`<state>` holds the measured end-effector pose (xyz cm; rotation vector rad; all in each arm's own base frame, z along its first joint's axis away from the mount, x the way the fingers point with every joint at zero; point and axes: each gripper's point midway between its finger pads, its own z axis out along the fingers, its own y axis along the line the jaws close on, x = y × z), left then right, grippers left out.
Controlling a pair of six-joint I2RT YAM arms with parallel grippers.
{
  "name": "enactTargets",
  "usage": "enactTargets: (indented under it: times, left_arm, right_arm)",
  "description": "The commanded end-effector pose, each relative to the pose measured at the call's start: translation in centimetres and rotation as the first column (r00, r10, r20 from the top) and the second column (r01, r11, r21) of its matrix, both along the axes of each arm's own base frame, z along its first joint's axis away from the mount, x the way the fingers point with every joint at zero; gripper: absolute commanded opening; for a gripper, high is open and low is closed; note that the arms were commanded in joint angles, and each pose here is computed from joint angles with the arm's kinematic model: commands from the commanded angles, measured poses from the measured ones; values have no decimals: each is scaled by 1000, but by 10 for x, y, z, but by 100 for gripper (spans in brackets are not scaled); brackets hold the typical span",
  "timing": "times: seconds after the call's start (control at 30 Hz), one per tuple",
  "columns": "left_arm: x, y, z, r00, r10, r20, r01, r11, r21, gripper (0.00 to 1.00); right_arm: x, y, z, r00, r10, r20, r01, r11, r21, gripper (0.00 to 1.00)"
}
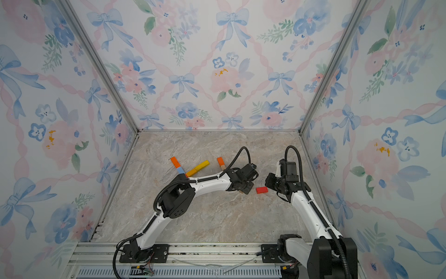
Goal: Assemble the letter v with building blocks
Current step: Pick up the building block from the center of the board, then assemble the building block at the center of the board.
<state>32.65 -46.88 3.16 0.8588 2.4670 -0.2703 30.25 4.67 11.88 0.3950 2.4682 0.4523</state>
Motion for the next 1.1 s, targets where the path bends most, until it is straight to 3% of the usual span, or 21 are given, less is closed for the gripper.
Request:
enactTargets:
  times: [0.0, 0.33, 0.6, 1.07]
  left_arm:
    - [6, -4, 23, 997, -47, 58, 46, 999, 13, 4]
    - [36, -9, 65, 972, -169, 161, 170, 985, 7, 3]
    - [58, 6, 60, 969, -194, 153, 194, 981, 15, 2]
    - [68, 15, 35, 963, -246, 114, 243, 969, 37, 1]
  right_arm:
    - [0, 1, -7, 1000, -8, -13, 9, 1000, 27, 23]
    - [-1, 2, -7, 1000, -18, -3, 18, 999, 48, 24]
    - [-5, 0, -6, 1000, -29, -5, 29, 999, 45, 26]
    - [-6, 2, -9, 999, -24, -23, 25, 998, 54, 27]
